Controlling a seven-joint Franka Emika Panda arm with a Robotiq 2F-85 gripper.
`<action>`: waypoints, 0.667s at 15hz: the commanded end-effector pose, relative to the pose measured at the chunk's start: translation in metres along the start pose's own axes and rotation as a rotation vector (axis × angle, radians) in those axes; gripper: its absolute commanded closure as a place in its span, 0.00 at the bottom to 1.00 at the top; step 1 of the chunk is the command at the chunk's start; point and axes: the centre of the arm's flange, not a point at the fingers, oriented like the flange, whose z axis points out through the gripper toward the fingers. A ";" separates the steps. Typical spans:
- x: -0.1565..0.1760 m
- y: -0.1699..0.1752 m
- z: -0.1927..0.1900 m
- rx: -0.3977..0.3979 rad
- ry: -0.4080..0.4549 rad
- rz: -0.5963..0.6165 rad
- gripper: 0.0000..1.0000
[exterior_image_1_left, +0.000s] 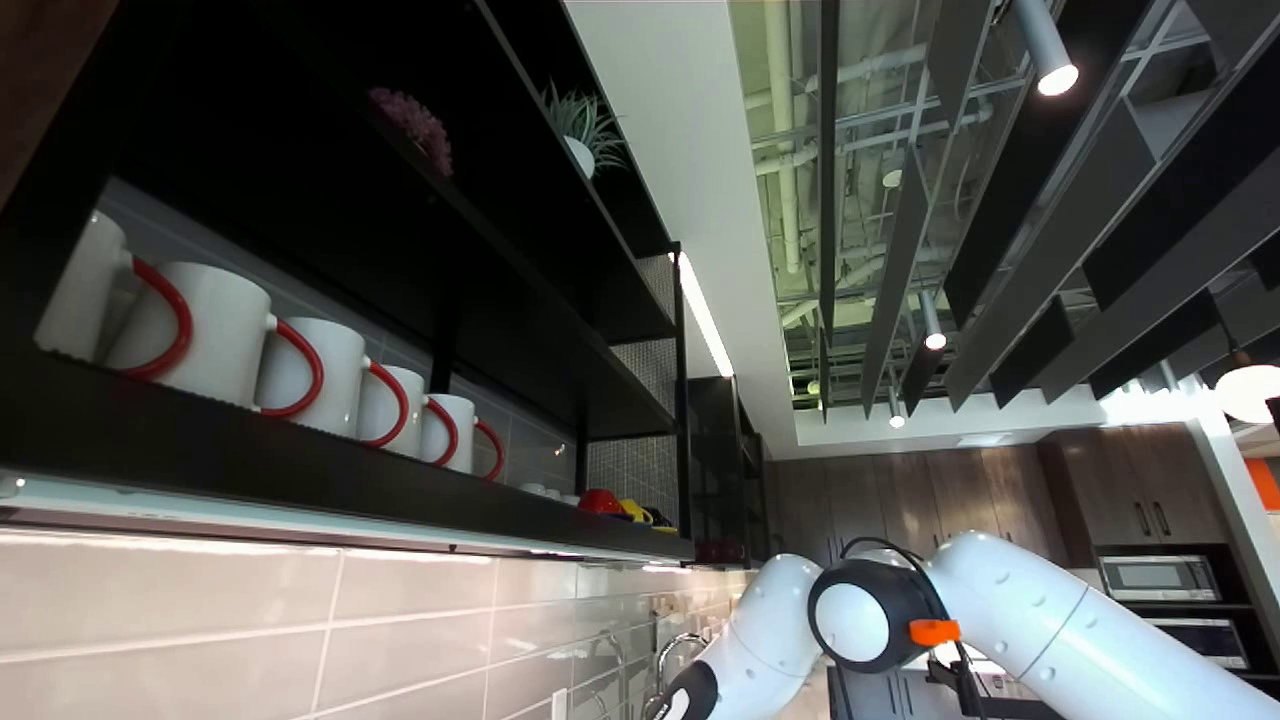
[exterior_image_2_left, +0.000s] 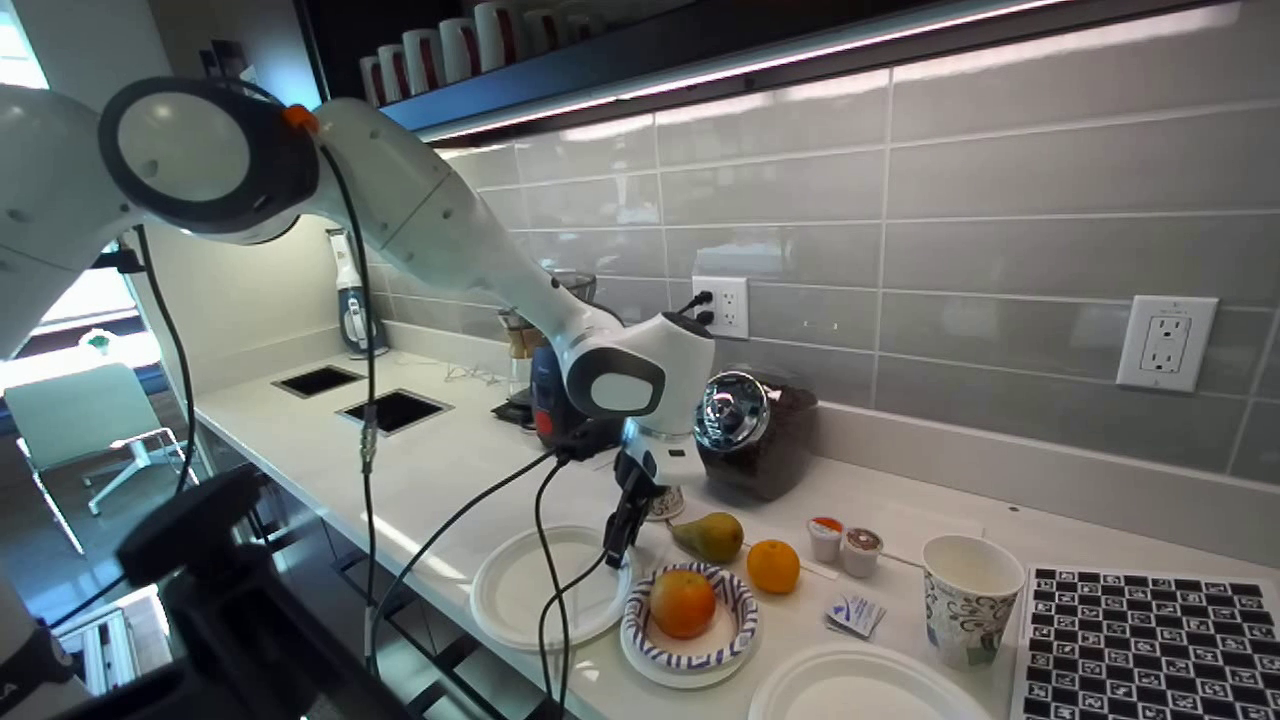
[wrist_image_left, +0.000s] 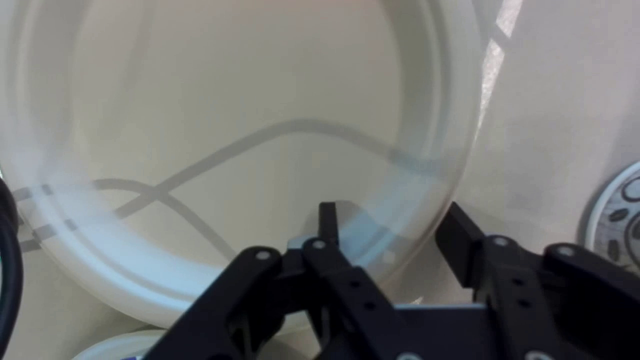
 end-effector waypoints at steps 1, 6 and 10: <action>0.009 -0.001 0.000 -0.011 -0.040 0.024 0.77; 0.009 0.007 -0.012 -0.014 -0.050 0.017 1.00; 0.000 0.007 -0.023 -0.015 -0.041 -0.004 1.00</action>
